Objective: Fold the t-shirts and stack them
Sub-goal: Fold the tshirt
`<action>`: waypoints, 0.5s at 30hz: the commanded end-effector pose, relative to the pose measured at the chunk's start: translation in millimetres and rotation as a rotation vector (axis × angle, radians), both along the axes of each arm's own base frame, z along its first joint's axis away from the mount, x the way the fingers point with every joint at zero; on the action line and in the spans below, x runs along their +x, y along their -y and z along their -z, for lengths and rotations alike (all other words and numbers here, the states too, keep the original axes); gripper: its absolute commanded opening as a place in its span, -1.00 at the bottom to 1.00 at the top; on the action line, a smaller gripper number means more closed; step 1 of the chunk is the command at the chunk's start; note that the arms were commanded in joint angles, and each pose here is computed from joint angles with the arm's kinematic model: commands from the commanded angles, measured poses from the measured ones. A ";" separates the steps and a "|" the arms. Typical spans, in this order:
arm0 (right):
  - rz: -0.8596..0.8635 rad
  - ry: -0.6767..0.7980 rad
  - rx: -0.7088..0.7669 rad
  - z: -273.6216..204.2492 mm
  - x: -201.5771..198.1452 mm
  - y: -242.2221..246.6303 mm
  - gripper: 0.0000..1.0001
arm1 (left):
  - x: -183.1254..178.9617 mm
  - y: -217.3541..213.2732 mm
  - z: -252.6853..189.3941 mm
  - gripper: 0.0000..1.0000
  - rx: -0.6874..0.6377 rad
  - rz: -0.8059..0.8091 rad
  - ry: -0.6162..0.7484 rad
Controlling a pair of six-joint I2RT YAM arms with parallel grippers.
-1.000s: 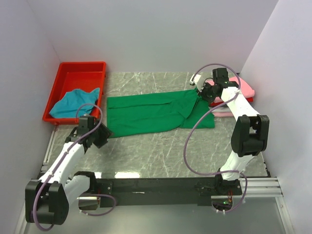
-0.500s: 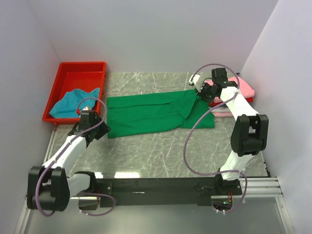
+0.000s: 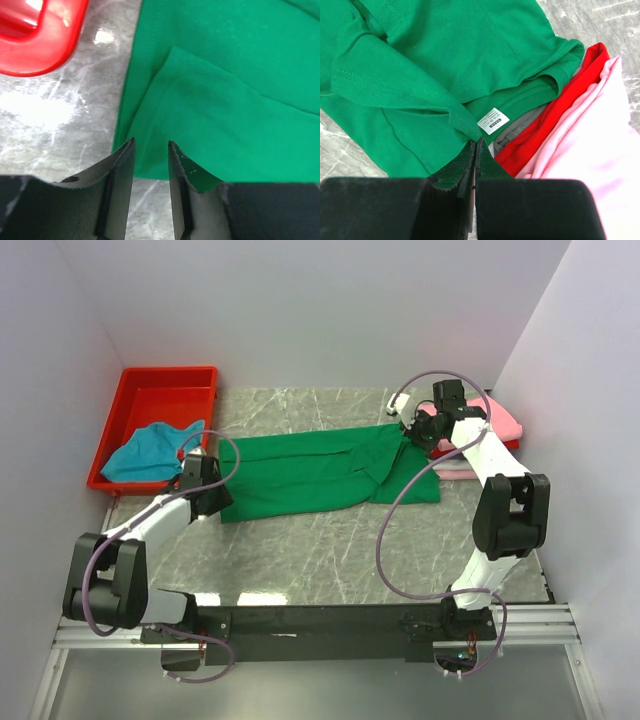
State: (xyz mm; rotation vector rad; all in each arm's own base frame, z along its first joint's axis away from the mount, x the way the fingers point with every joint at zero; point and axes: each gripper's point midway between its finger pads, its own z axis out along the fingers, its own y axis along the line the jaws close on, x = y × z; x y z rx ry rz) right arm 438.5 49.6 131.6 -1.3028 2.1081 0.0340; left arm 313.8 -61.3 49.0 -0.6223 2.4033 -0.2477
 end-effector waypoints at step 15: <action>-0.015 0.055 0.026 -19.1 8.9 -7.1 -1.00 | -1.7 -1.6 14.1 -0.30 0.106 -0.016 -0.066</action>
